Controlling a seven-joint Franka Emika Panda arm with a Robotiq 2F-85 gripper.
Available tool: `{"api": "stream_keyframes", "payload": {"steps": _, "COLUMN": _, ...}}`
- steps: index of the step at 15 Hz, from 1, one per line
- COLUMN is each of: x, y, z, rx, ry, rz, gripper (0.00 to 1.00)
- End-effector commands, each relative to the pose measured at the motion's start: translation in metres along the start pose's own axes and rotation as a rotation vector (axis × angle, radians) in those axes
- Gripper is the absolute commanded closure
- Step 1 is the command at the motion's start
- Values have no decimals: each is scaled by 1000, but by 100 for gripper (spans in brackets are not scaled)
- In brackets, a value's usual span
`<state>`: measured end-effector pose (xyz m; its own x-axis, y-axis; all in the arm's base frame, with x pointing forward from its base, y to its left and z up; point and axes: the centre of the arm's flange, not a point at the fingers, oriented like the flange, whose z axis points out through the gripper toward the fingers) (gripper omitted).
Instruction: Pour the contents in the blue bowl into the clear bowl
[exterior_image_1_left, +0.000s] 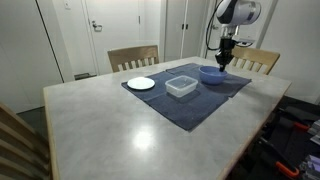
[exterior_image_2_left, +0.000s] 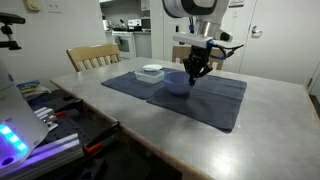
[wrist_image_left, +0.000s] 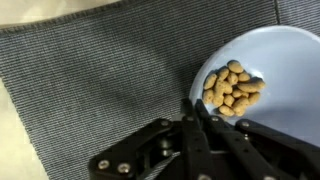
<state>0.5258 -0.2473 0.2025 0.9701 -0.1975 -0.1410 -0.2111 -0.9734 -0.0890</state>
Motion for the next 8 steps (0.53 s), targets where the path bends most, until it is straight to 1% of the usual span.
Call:
{"api": "stream_keyframes", "payload": {"steps": 1, "x": 8, "y": 4, "z": -4, "rx": 27, "ry": -19, "rz": -9, "gripper": 99}}
{"api": "stream_keyframes", "payload": {"steps": 8, "x": 13, "y": 1, "z": -28, "rx": 18, "ry": -33, "rz": -16, "gripper": 99}}
